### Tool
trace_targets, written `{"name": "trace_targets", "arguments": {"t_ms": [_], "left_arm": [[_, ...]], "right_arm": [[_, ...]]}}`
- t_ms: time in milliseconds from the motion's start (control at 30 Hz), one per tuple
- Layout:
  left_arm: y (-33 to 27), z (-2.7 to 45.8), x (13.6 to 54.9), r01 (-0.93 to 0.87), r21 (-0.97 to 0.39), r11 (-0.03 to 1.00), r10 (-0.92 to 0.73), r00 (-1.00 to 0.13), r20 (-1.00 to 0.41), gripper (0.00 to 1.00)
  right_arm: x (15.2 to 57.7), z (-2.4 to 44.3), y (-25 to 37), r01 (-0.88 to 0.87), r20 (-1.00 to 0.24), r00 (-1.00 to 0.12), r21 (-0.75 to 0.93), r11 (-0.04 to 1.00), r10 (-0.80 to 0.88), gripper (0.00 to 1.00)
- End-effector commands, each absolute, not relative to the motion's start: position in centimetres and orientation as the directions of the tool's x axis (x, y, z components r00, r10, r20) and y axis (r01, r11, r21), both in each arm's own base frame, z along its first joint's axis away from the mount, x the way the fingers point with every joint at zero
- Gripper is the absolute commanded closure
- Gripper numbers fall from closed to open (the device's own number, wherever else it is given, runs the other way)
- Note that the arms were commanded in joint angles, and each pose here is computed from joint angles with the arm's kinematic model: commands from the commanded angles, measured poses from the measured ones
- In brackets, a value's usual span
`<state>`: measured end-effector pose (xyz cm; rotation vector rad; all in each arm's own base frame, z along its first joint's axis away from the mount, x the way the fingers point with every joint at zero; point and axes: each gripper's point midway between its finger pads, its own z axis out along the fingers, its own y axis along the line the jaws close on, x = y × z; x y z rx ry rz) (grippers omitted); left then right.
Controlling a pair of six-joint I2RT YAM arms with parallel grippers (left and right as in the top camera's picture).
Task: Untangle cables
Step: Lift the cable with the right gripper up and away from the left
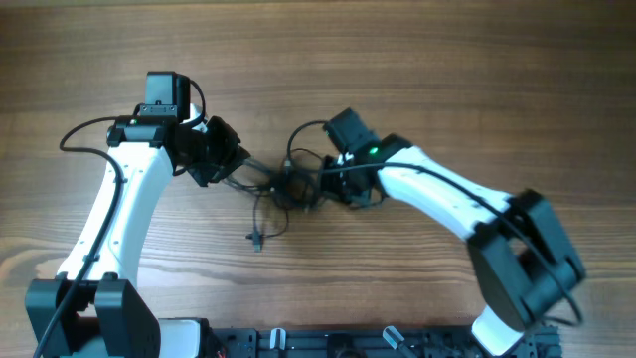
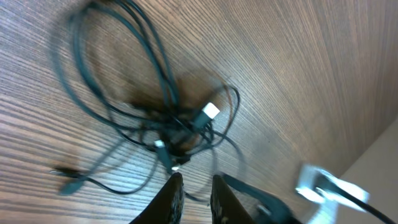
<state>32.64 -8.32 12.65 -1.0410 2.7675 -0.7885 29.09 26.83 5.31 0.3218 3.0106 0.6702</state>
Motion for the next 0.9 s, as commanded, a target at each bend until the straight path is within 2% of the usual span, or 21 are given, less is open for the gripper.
{"name": "trace_targets", "arguments": {"t_ms": [0, 100, 233, 300, 400, 467, 500, 567, 667, 733, 767, 867], "left_arm": [[-8.3, 12.5, 32.7, -0.592, -0.487, 0.642, -0.635, -0.767, 0.095, 0.83], [-8.3, 12.5, 32.7, -0.592, -0.488, 0.642, -0.635, -0.767, 0.095, 0.83], [-8.4, 12.5, 32.7, -0.59, -0.487, 0.644, -0.632, -0.769, 0.096, 0.83], [-8.6, 12.5, 32.6, -0.586, -0.487, 0.648, -0.627, -0.773, 0.096, 0.83], [-9.3, 12.5, 32.4, -0.573, -0.487, 0.659, -0.612, -0.785, 0.096, 0.83], [-9.7, 12.5, 32.3, -0.563, -0.487, 0.668, -0.6, -0.794, 0.096, 0.83], [-10.0, 12.5, 32.2, -0.558, -0.487, 0.671, -0.594, -0.798, 0.096, 0.83], [-10.3, 12.5, 32.1, -0.552, -0.487, 0.677, -0.586, -0.804, 0.096, 0.82], [-10.5, 12.5, 32.1, -0.547, -0.487, 0.68, -0.581, -0.808, 0.096, 0.82], [-10.5, 12.5, 32.1, -0.547, -0.488, 0.68, -0.581, -0.808, 0.096, 0.82], [-10.5, 12.5, 32.1, -0.547, -0.488, 0.68, -0.581, -0.808, 0.095, 0.82], [-10.5, 12.5, 32.2, -0.544, -0.492, 0.68, -0.581, -0.809, 0.09, 0.82]], "right_arm": [[32.5, 15.2, 26.1, -0.02, -0.325, -0.937, 0.421, 0.907, 0.13, 0.95], [32.4, 19.4, 25.7, -0.108, -0.46, -0.884, 0.366, 0.924, 0.079, 0.95], [31.2, 23.5, 26.7, -0.186, -0.523, -0.848, 0.436, 0.88, 0.08, 0.95], [30.2, 25.8, 28.3, -0.242, -0.511, -0.855, 0.544, 0.803, 0.088, 0.96], [28.0, 31.1, 32.0, -0.432, -0.537, -0.843, 0.705, 0.563, 0.026, 0.96], [27.5, 33.0, 33.0, -0.494, -0.562, -0.827, 0.734, 0.467, 0.009, 0.96], [27.8, 33.6, 33.1, -0.509, -0.578, -0.816, 0.733, 0.452, 0.02, 0.95], [29.2, 32.9, 32.3, -0.47, -0.587, -0.807, 0.709, 0.526, 0.07, 0.95], [31.1, 29.0, 28.7, -0.245, -0.525, -0.831, 0.641, 0.727, 0.182, 0.96], [31.6, 27.1, 26.5, -0.123, -0.507, -0.829, 0.577, 0.807, 0.236, 0.95], [31.6, 26.4, 25.5, -0.071, -0.501, -0.826, 0.549, 0.833, 0.26, 0.95], [31.0, 27.0, 26.4, -0.12, -0.491, -0.842, 0.575, 0.809, 0.224, 0.95]]}}
